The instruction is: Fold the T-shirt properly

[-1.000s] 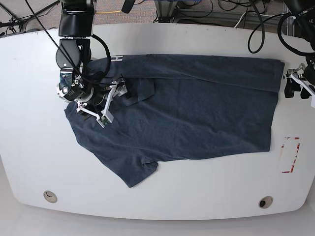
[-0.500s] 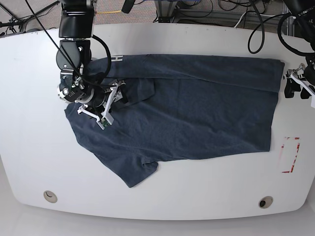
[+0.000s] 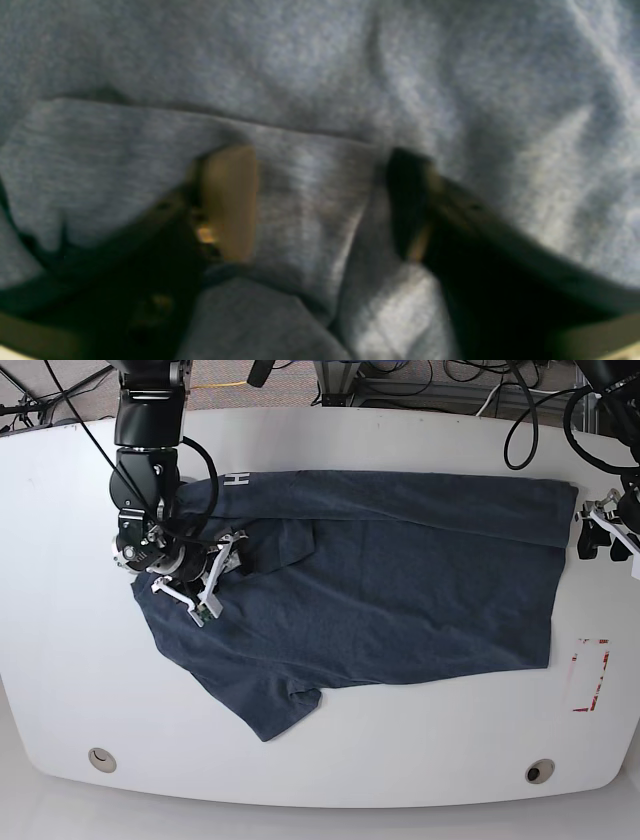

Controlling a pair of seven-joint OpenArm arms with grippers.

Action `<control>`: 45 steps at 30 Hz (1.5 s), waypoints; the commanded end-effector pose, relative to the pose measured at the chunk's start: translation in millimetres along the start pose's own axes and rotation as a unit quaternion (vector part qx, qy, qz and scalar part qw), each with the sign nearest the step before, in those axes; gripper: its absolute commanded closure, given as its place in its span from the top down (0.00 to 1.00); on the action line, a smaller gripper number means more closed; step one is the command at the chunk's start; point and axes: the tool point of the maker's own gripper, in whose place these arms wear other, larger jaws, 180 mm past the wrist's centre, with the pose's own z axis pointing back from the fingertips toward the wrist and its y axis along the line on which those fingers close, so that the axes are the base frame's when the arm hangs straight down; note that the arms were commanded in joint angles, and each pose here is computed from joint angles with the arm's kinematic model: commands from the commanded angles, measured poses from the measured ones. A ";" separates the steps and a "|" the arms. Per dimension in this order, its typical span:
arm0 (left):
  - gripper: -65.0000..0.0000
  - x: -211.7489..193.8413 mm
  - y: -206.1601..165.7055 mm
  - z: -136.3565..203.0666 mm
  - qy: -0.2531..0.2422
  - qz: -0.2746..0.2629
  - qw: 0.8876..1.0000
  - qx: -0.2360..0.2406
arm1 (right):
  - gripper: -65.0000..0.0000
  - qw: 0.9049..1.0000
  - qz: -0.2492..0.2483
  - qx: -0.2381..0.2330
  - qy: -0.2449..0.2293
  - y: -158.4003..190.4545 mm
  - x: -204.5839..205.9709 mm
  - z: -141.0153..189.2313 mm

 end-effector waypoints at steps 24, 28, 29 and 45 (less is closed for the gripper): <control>0.55 14.3 3.9 4.9 -0.019 -0.011 1.000 0.004 | 0.00 0.996 0.059 -0.038 -0.063 -0.7 53.0 38.1; 0.55 14.3 3.9 4.9 -0.019 -0.011 1.000 0.004 | 0.00 0.992 0.079 -0.050 -0.081 0.9 68.7 50.7; 0.55 14.2 3.5 4.7 -0.018 -0.012 1.000 0.003 | 0.00 0.992 0.082 -0.052 -0.085 1.6 72.1 52.8; 0.55 6.4 3.7 5.7 -0.009 -0.011 1.000 0.003 | 0.00 0.993 0.067 -0.042 -0.087 -16.3 96.0 36.5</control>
